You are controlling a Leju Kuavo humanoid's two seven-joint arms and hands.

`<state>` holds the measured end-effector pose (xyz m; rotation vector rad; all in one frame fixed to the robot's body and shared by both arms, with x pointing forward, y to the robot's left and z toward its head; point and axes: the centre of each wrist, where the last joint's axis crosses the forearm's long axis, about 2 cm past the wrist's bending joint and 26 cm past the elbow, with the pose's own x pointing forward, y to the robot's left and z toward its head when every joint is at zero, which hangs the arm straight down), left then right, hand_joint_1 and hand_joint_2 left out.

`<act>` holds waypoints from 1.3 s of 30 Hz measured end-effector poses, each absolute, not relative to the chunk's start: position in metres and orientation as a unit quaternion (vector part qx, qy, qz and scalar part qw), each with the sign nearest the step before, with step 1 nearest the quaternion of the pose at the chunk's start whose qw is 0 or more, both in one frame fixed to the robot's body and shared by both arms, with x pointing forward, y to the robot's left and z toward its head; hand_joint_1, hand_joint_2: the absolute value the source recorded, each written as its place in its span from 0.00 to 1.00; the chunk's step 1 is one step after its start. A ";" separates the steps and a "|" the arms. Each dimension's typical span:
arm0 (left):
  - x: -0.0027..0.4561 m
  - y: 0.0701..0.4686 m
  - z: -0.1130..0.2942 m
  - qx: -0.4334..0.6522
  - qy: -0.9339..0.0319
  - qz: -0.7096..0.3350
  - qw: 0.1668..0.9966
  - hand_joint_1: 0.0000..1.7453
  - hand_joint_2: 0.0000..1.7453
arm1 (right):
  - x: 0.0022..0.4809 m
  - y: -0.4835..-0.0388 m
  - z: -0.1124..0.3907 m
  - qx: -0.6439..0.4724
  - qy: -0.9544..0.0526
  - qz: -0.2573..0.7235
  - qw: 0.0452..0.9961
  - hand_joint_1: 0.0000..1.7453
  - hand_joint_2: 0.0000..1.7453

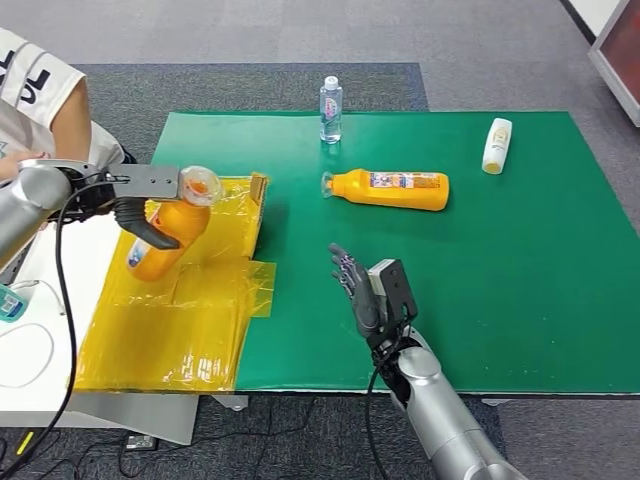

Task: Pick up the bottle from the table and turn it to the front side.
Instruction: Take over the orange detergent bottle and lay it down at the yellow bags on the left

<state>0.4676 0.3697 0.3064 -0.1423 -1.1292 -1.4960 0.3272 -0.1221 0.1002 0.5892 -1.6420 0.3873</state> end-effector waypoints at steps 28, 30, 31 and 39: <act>0.472 0.349 0.288 0.043 -0.434 -0.684 0.584 0.00 1.00 | 0.323 -0.108 0.110 0.238 -0.722 0.174 0.626 0.00 0.00; 0.472 0.353 0.288 0.037 -0.439 -0.678 0.588 0.00 1.00 | 0.323 -0.108 0.110 0.239 -0.722 0.175 0.625 0.00 0.00; 0.472 0.355 0.288 0.034 -0.443 -0.674 0.590 0.00 1.00 | 0.323 -0.107 0.110 0.239 -0.722 0.176 0.625 0.00 0.00; 0.469 0.371 0.292 0.023 -0.464 -0.653 0.598 0.00 1.00 | 0.324 -0.106 0.113 0.240 -0.725 0.179 0.620 0.00 0.00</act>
